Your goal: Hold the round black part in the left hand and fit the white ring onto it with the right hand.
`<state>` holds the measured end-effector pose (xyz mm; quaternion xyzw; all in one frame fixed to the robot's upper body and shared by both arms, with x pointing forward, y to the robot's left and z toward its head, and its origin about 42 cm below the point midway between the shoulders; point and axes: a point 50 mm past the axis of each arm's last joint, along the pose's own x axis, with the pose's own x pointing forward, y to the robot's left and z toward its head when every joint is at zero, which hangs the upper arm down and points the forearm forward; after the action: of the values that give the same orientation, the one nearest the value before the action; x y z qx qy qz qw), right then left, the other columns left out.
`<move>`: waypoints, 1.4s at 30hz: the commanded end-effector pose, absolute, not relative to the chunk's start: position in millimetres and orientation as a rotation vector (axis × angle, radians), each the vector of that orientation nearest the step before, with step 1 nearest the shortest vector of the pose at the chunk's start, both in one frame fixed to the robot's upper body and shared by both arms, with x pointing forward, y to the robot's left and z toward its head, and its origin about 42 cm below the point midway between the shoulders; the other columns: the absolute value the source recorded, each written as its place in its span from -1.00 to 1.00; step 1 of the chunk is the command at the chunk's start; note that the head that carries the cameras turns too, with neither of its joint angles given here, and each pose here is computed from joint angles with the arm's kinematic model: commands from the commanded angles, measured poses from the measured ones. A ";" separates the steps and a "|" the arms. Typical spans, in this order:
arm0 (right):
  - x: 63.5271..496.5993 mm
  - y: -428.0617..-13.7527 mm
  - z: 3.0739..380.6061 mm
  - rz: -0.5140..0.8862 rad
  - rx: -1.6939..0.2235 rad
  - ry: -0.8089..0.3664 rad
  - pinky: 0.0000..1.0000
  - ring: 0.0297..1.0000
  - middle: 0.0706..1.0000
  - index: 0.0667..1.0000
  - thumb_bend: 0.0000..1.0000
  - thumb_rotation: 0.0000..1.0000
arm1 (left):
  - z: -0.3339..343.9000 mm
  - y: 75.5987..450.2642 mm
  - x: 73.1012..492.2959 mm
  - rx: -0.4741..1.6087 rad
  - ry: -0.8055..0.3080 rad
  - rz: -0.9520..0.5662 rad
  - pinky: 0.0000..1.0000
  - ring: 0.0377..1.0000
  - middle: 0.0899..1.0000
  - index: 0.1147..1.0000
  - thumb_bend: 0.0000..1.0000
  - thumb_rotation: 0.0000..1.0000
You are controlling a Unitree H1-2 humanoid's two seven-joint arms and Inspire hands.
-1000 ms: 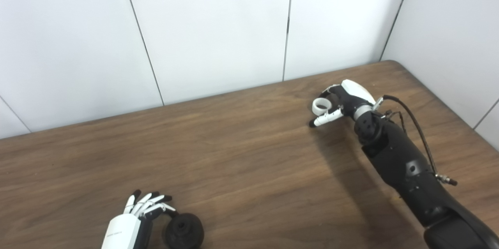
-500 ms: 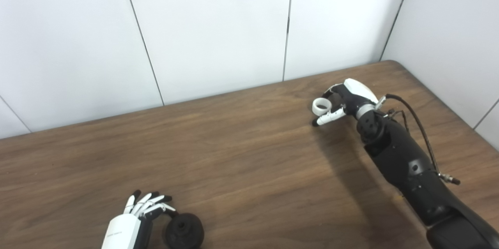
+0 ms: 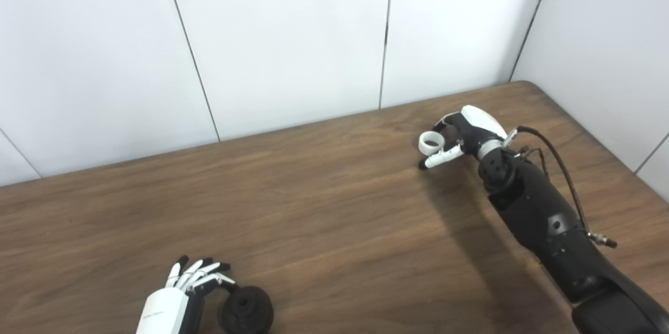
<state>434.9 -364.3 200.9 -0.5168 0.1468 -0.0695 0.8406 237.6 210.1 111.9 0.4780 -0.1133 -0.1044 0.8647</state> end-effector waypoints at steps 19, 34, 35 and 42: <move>437.3 -373.5 225.2 -0.224 -1.079 0.155 1.00 0.94 0.62 -0.10 0.04 -0.74 | 112.6 211.9 233.7 1.029 -0.232 -0.232 1.00 0.75 0.54 -0.17 0.05 -0.89; 408.2 -336.2 243.6 -0.062 -1.146 0.022 0.97 0.93 0.63 -0.10 0.04 -0.73 | 114.0 201.2 234.0 1.033 -0.253 -0.235 1.00 0.74 0.52 -0.17 0.05 -0.89; 405.4 -332.3 244.3 -0.048 -1.146 0.013 0.97 0.92 0.63 -0.10 0.04 -0.73 | 114.0 200.0 234.2 1.032 -0.254 -0.236 1.00 0.74 0.52 -0.17 0.05 -0.89; 374.9 -298.3 245.9 0.096 -1.139 -0.034 0.95 0.92 0.64 -0.10 0.05 -0.73 | 115.4 189.1 234.9 1.038 -0.248 -0.235 1.00 0.74 0.52 -0.17 0.05 -0.89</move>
<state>376.4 -303.4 227.0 -0.5328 0.0163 0.0456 0.8449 235.7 191.9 113.5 0.4795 -0.1161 -0.1038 0.8636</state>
